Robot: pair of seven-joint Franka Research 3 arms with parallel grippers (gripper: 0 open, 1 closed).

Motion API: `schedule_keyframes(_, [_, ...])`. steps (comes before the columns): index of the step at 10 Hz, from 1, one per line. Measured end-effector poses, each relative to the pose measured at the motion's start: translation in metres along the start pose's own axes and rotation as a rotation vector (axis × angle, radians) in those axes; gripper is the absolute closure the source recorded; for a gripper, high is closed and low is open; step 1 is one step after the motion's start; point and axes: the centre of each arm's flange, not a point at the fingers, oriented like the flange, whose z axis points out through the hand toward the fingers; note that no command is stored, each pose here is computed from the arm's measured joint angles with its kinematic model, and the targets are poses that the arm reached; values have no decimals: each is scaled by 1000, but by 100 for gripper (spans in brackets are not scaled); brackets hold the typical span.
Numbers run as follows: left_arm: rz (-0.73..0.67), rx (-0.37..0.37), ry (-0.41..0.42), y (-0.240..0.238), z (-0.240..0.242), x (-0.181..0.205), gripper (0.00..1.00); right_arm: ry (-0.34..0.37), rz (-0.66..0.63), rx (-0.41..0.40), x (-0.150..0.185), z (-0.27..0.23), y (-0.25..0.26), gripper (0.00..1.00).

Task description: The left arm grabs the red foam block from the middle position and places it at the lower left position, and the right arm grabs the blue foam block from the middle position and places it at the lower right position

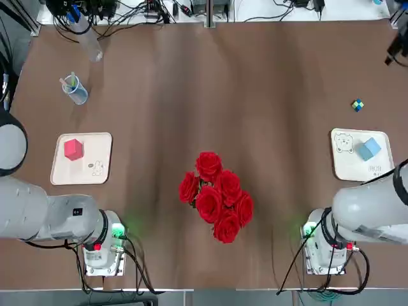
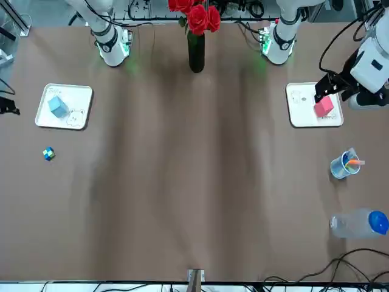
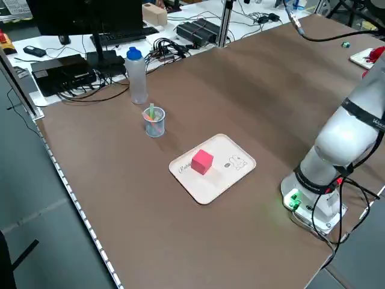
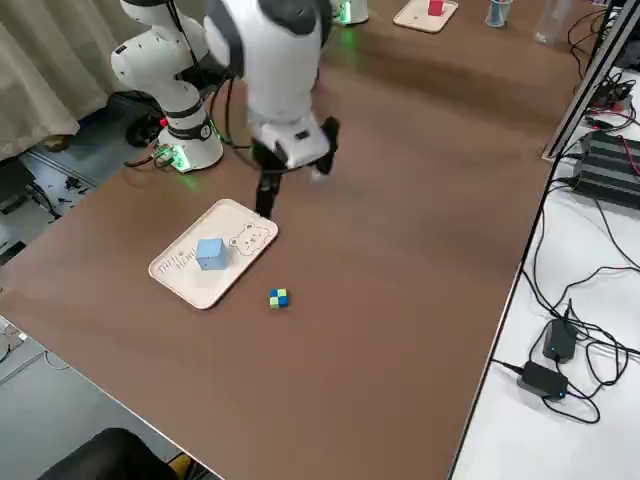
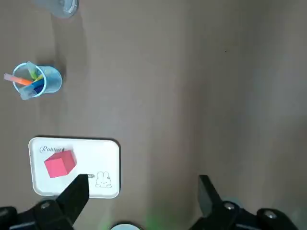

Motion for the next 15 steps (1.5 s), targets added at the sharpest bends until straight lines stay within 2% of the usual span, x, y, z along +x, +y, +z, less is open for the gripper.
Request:
schedule_keyframes(2, [-1, 0, -3, -1, 1, 1, 0, 30, 79, -39, 46, -30, -59, 0])
schedule_keyframes(3, [-2, 0, -3, -1, 1, 1, 0, 45, 135, -28, 58, -42, -83, 0])
schedule_keyframes(6, [-7, 0, -3, -4, 1, 1, 0, 132, 329, 51, 63, -96, -126, 0])
schedule_keyframes(8, [-4, 0, -2, -3, 1, 1, 0, 179, 414, 91, 68, -122, -153, 0])
schedule_keyframes(11, [18, 12, 28, 7, -2, 3, 0, 218, 399, 88, 71, -150, -183, 0])
schedule_keyframes(15, [109, 11, 45, 11, 0, 7, 0, 173, 337, 61, 51, -157, -181, 0])
